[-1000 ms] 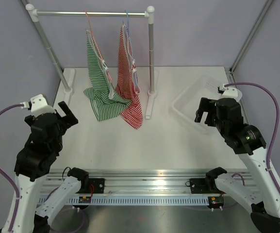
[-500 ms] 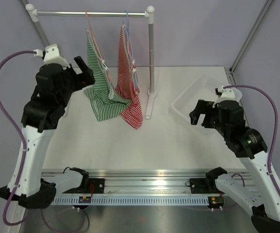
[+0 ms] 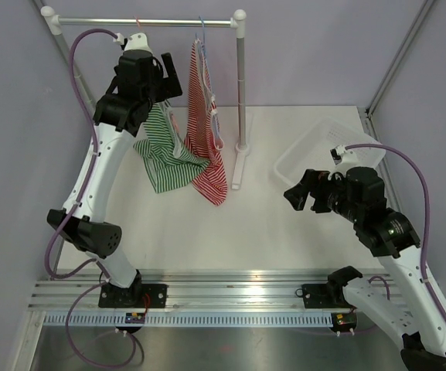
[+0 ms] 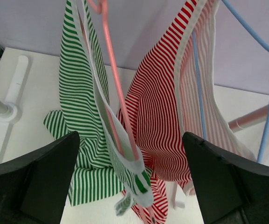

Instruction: Remove the tank top from the hanger

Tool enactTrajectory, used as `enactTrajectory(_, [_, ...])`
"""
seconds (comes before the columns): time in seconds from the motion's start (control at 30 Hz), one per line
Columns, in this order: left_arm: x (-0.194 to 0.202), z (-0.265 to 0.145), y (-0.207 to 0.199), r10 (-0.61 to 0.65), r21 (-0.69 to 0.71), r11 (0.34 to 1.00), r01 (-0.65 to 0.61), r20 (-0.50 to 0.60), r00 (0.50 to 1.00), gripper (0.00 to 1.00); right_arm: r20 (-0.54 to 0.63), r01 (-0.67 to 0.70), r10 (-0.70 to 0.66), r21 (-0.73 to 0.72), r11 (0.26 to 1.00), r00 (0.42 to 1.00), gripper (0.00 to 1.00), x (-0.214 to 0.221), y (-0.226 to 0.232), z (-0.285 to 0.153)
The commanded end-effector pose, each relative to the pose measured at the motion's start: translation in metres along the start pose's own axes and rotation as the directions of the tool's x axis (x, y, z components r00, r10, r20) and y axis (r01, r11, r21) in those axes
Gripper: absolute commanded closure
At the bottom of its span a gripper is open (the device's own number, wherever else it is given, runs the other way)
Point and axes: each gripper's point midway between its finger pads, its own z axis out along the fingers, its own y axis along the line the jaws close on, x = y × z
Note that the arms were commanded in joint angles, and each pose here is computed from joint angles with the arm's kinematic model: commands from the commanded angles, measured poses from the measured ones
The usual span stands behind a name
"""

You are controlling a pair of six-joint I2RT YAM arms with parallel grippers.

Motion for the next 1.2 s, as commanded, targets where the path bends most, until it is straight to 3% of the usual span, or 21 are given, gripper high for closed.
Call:
enactTrajectory(0.0, [-0.046, -0.004, 0.004, 0.008, -0.054, 0.999, 0.0, 0.143, 0.99, 0.07, 0.01, -0.03, 0.032, -0.138, 0.99, 0.999, 0.01, -0.002, 0.026, -0.004])
enactTrajectory(0.1, [-0.045, 0.006, 0.009, 0.043, -0.098, 0.995, -0.029, 0.143, 0.989, 0.24, 0.003, -0.026, 0.027, -0.144, 0.989, 1.0, 0.01, 0.001, 0.027, -0.007])
enactTrajectory(0.17, [-0.045, 0.012, 0.011, 0.051, -0.111, 0.993, -0.036, 0.138, 0.989, 0.45, 0.008, -0.019, 0.02, -0.146, 0.989, 1.0, 0.0, 0.0, 0.027, -0.01])
enactTrajectory(0.33, [-0.03, 0.03, 0.014, 0.054, -0.11, 0.993, -0.044, 0.086, 0.995, 0.51, 0.023, -0.008, 0.011, -0.155, 0.988, 1.0, 0.01, -0.005, 0.03, -0.016])
enactTrajectory(0.4, [-0.03, 0.032, 0.016, 0.055, -0.12, 0.992, -0.045, 0.082, 0.995, 0.63, 0.027, -0.004, 0.008, -0.156, 0.988, 1.0, 0.01, -0.006, 0.031, -0.018])
enactTrajectory(0.47, [-0.031, 0.032, 0.018, 0.059, -0.129, 0.991, -0.048, 0.081, 0.995, 0.67, 0.026, -0.001, 0.005, -0.157, 0.988, 1.0, 0.01, -0.007, 0.031, -0.019])
enactTrajectory(0.63, [-0.043, 0.016, 0.023, 0.052, -0.143, 0.989, -0.036, 0.111, 0.992, 0.99, 0.026, 0.0, 0.004, -0.162, 0.987, 1.0, 0.01, -0.008, 0.033, -0.018])
enactTrajectory(1.0, [-0.1, -0.05, 0.031, 0.054, -0.133, 0.991, -0.019, 0.261, 0.964, 1.0, 0.009, -0.015, 0.017, -0.182, 0.983, 1.0, 0.0, -0.008, 0.037, -0.011])
enactTrajectory(1.17, [-0.105, -0.078, 0.033, 0.048, -0.1, 0.995, -0.021, 0.275, 0.96, 1.0, 0.018, -0.007, 0.011, -0.185, 0.983, 1.0, 0.0, -0.011, 0.038, -0.01])
